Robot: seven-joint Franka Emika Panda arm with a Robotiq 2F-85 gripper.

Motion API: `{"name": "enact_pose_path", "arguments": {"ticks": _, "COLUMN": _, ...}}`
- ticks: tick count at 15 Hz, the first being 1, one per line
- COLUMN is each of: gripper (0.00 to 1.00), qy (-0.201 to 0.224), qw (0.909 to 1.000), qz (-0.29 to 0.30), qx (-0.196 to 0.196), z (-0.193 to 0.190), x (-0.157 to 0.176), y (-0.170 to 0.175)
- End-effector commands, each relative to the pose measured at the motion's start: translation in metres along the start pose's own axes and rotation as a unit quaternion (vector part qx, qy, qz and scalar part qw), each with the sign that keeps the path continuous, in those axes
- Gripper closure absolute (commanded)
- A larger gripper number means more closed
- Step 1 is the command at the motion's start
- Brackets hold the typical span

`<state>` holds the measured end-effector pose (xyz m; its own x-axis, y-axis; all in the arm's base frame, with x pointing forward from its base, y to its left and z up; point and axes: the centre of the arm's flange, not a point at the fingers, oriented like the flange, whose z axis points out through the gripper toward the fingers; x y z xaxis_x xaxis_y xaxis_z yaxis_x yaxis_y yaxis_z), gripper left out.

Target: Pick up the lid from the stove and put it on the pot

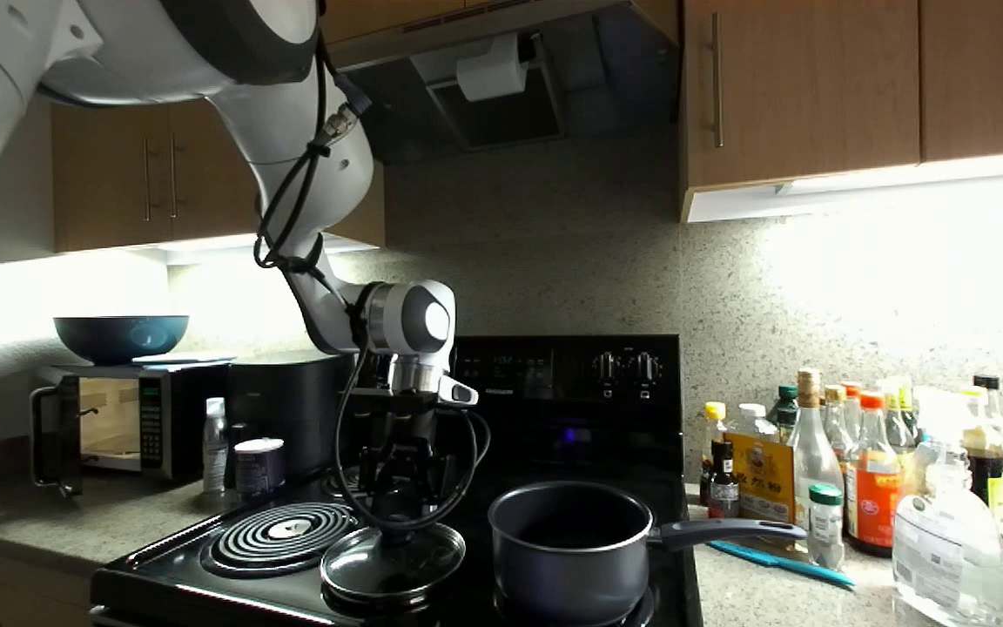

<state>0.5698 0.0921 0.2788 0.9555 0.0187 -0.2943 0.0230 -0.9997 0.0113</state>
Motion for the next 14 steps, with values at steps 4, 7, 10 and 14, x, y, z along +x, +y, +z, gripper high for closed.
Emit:
{"name": "enact_pose_path", "arguments": {"ticks": 4, "gripper": 0.26, "qy": -0.002, "qw": 1.0, "qz": 0.001, "qx": 0.0, "z": 0.0003, "x": -0.0002, "y": 0.0011}}
{"name": "enact_pose_path", "arguments": {"ticks": 7, "gripper": 0.09, "qy": -0.002, "qw": 1.0, "qz": 0.001, "qx": 0.0, "z": 0.0004, "x": -0.0004, "y": 0.0014}}
{"name": "enact_pose_path", "arguments": {"ticks": 10, "gripper": 0.01, "qy": -0.002, "qw": 1.0, "qz": 0.001, "qx": -0.002, "z": 0.0013, "x": 0.0005, "y": 0.0009}}
{"name": "enact_pose_path", "arguments": {"ticks": 14, "gripper": 0.0, "qy": -0.006, "qw": 1.0, "qz": 0.003, "qx": -0.002, "z": 0.003, "x": 0.0031, "y": 0.0013}}
